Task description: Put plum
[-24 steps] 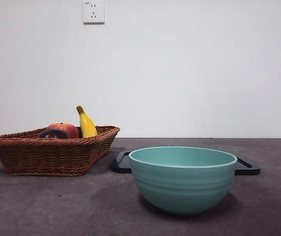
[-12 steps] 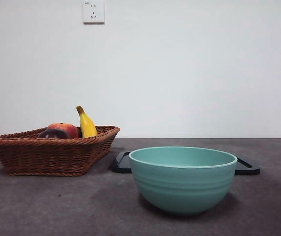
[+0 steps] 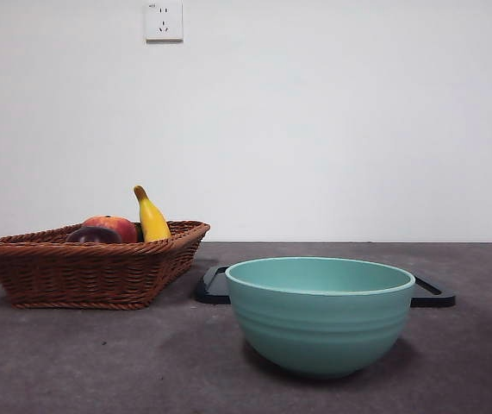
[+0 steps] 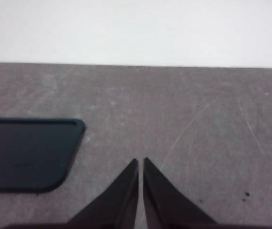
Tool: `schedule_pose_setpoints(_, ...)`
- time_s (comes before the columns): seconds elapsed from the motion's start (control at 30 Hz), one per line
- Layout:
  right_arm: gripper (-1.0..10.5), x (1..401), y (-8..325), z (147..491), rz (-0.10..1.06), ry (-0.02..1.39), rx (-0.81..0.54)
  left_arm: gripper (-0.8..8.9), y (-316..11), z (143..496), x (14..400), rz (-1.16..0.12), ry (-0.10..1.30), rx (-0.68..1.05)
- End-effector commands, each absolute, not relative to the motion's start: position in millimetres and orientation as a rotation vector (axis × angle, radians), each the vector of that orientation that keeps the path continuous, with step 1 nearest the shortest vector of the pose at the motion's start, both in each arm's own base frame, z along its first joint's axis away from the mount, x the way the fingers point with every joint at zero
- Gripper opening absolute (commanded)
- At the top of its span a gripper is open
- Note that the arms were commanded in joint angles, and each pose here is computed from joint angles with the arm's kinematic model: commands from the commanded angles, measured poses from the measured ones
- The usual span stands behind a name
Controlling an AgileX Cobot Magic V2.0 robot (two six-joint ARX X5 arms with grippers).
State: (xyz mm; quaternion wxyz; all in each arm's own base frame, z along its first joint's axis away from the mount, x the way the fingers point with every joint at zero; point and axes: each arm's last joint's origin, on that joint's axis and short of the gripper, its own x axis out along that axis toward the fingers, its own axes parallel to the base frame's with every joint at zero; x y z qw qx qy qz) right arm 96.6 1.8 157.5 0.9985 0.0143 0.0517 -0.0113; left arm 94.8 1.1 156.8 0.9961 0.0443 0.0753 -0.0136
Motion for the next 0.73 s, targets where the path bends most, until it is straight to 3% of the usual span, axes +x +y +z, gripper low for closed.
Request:
schedule_pose_setpoints(0.03,0.1,96.2,1.6,152.1,-0.029,0.146,0.040,0.07,1.4,149.3,95.6,-0.024,0.178,0.085)
schedule_pose_setpoints(0.73,0.1,96.1,1.9,151.9,-0.021,0.150,0.041,0.07,1.4,149.3,95.6,-0.024,0.178,0.086)
